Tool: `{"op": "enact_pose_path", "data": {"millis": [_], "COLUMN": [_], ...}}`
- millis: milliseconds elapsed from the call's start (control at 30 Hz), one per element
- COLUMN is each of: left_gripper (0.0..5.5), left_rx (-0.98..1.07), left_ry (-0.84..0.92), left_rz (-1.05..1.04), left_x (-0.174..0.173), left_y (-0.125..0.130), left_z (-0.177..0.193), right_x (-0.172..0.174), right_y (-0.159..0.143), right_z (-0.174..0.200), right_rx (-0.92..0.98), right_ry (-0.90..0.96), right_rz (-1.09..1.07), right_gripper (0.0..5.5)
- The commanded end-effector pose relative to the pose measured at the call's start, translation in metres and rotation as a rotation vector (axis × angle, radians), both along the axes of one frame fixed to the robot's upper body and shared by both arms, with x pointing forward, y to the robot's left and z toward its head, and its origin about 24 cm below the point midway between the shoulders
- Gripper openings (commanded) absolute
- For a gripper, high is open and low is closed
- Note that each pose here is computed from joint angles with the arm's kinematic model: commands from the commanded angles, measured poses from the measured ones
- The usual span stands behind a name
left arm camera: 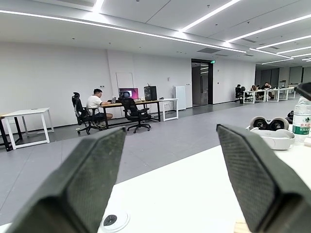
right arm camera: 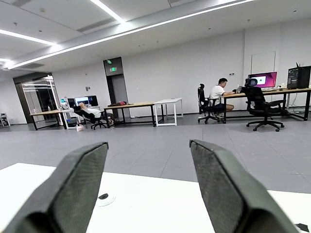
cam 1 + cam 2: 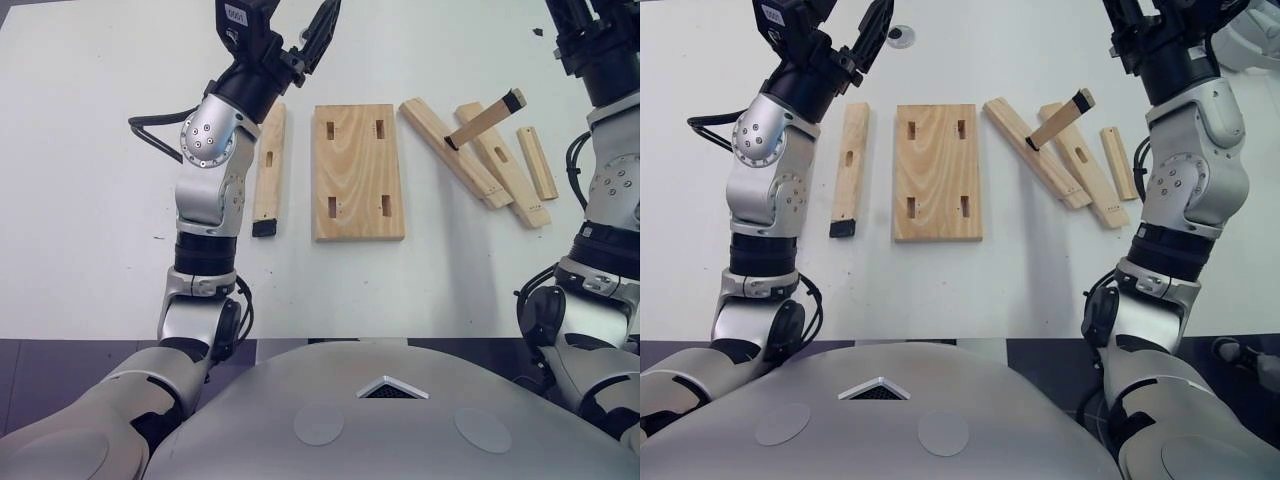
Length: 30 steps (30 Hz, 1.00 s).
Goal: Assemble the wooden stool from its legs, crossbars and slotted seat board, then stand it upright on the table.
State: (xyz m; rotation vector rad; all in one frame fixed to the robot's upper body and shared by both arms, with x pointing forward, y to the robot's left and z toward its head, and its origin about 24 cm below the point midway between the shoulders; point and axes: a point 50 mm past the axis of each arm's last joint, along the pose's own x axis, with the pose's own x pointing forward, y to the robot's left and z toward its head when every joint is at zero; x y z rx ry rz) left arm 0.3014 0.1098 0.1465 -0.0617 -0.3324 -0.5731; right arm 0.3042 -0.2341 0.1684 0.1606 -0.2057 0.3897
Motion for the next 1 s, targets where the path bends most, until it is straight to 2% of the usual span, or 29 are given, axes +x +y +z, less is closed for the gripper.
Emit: {"op": "enact_pose_path", "data": {"millis": [33, 267, 467, 633, 800, 1000], "left_gripper": [3.43, 3.43, 3.43, 3.43, 3.43, 3.43], "left_rx": [0.015, 0.012, 0.005, 0.000, 0.001, 0.002], "left_ry": [-0.019, -0.022, -0.022, -0.020, -0.020, -0.020], "left_rz": [0.002, -0.004, 0.000, 0.003, 0.006, 0.023], "left_x": [0.002, 0.002, 0.001, 0.001, 0.000, -0.001], "left_y": [0.000, -0.002, -0.003, -0.004, -0.003, 0.001], "left_z": [0.004, 0.005, 0.004, 0.003, 0.003, 0.002], "right_x": [0.002, 0.020, 0.026, 0.024, -0.002, -0.056], "right_y": [0.008, 0.019, 0.030, 0.024, 0.000, -0.032], "right_z": [-0.014, -0.043, -0.028, -0.004, 0.038, 0.024], "right_rx": [-0.020, -0.015, -0.028, -0.023, 0.010, -0.081], "right_ry": [0.060, 0.188, 0.139, 0.031, -0.153, -0.024], "right_rz": [0.001, 0.023, 0.104, 0.070, 0.004, 0.055], "right_gripper": [3.14, 3.14, 3.14, 3.14, 3.14, 3.14]}}
